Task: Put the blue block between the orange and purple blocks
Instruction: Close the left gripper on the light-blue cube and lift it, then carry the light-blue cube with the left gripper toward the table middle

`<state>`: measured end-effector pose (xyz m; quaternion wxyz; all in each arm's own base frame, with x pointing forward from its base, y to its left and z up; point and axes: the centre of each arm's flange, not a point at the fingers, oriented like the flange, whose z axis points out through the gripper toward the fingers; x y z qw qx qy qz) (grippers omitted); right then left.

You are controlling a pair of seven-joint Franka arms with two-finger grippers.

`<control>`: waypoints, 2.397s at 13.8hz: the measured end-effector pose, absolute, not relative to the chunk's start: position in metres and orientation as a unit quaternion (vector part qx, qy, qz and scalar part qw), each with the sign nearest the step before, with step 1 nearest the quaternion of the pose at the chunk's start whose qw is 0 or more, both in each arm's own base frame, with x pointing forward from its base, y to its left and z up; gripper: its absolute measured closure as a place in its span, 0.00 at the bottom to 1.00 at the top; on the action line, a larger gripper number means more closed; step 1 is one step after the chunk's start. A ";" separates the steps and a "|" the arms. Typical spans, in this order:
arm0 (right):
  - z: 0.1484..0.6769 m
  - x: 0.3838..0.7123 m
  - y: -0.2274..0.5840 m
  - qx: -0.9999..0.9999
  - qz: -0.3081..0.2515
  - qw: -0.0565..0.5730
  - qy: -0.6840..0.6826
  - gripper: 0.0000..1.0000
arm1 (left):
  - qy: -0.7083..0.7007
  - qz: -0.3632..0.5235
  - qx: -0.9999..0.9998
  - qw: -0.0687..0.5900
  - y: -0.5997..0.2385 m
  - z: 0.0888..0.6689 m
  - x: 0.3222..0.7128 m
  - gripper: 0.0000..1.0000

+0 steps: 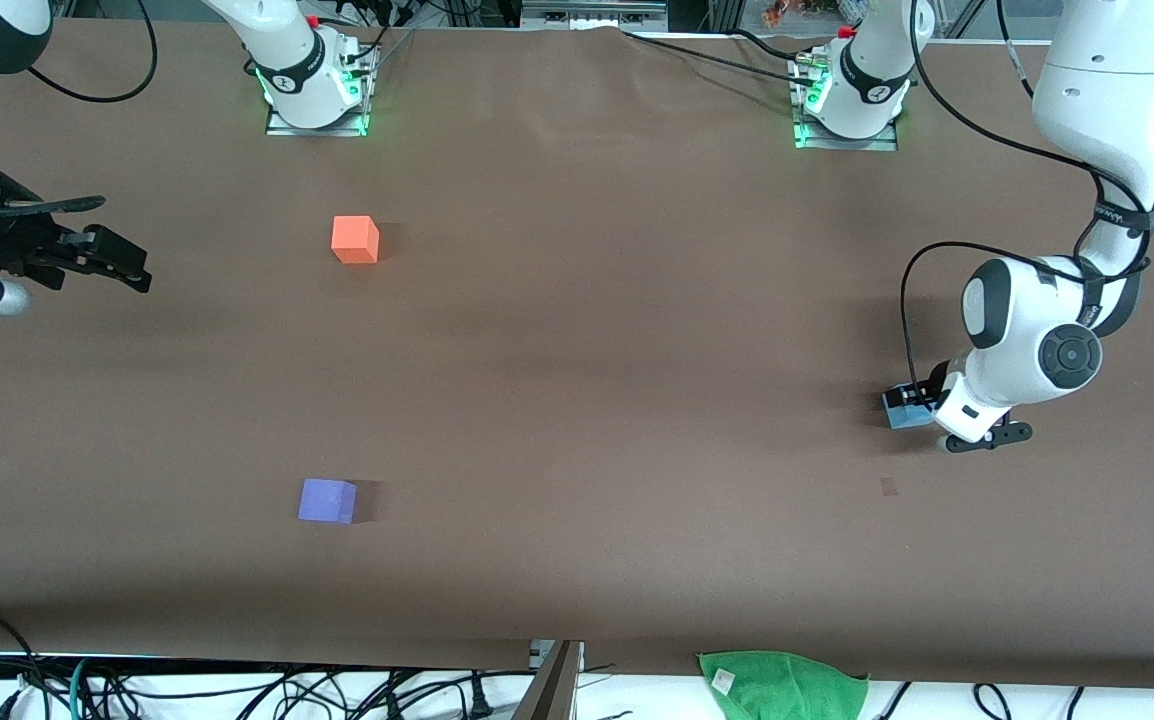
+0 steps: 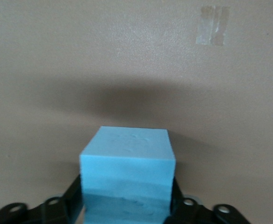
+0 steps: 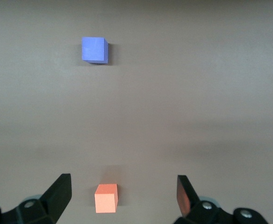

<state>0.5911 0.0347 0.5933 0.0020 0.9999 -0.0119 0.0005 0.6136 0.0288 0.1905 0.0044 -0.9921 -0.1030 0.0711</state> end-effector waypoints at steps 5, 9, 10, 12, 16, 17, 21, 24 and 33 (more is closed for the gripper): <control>0.592 0.592 0.034 1.000 -0.001 0.002 -0.013 0.00 | -0.102 0.057 -0.993 0.003 0.028 0.201 0.623 0.40; 0.592 0.592 0.033 1.000 -0.001 0.002 -0.014 0.00 | -0.076 0.045 -0.996 -0.013 -0.024 0.245 0.633 0.40; 0.592 0.592 0.032 1.000 -0.001 0.002 -0.014 0.00 | -0.064 0.051 -0.996 -0.019 -0.055 0.258 0.630 0.40; 0.592 0.592 0.032 1.000 -0.001 0.002 -0.014 0.00 | -0.048 0.058 -0.997 -0.027 -0.125 0.282 0.622 0.40; 0.592 0.592 0.032 1.000 -0.001 0.002 -0.014 0.00 | -0.032 0.045 -0.998 -0.031 -0.266 0.328 0.600 0.40; 0.592 0.592 0.032 1.000 -0.001 0.002 -0.014 0.00 | -0.037 0.040 -0.998 -0.033 -0.299 0.335 0.593 0.40; 0.592 0.592 0.032 1.000 -0.001 0.002 -0.014 0.00 | -0.053 0.043 -0.997 -0.046 -0.411 0.318 0.568 0.40; 0.592 0.592 0.032 1.000 -0.001 0.002 -0.014 0.00 | -0.053 0.048 -0.996 -0.057 -0.488 0.285 0.533 0.40; 0.558 0.608 0.037 1.000 -0.020 0.004 -0.011 0.00 | -0.098 0.025 -0.990 -0.094 -0.601 0.231 0.476 0.40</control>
